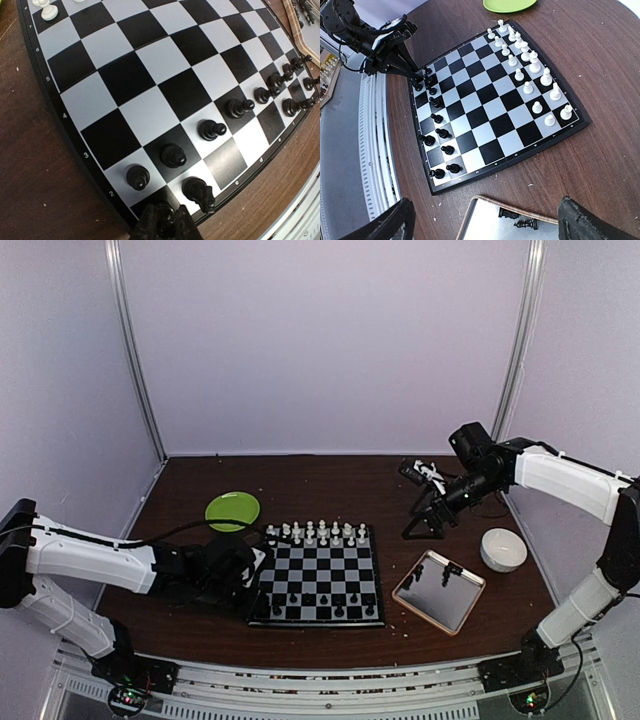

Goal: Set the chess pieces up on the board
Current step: Place the rook at h8.

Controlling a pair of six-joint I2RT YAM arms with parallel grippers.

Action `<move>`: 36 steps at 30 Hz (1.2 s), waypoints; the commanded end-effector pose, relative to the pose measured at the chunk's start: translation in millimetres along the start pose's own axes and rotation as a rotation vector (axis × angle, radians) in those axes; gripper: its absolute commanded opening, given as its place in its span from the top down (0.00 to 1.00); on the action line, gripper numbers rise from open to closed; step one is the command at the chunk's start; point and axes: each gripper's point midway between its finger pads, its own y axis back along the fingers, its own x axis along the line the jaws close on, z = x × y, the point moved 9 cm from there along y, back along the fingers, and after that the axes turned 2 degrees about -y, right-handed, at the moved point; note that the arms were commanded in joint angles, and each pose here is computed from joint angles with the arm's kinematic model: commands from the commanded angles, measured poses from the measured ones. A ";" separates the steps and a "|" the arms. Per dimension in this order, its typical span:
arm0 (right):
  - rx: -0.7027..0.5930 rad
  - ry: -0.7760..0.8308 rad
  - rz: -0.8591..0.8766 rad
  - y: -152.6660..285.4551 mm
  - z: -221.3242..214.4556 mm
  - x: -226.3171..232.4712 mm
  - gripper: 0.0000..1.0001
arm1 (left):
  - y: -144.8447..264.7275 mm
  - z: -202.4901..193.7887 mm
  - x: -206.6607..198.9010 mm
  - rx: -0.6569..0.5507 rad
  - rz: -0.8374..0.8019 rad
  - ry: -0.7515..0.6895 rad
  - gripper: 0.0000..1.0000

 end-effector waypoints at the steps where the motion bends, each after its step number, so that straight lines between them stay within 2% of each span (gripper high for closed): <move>1: 0.004 -0.001 0.013 0.6 0.7 0.0 0.01 | 4.2 0.0 -3.0 -0.002 -0.017 -0.014 0.89; 8: 0.005 -0.003 0.015 0.2 0.5 -0.5 0.01 | 2.8 -1.4 -1.4 0.009 -0.001 -0.016 0.88; 15: 0.003 0.000 0.014 1.3 1.0 0.2 0.00 | 1.8 2.4 -3.6 0.009 0.002 -0.022 0.78; 28: 0.008 -0.002 0.018 0.6 0.5 0.2 0.01 | -2.0 12.0 -9.9 -0.004 -0.014 -0.042 0.89; 36: 0.011 -0.002 0.024 -0.2 0.1 -0.1 0.00 | 0.2 8.8 -7.0 -0.001 -0.001 -0.034 0.83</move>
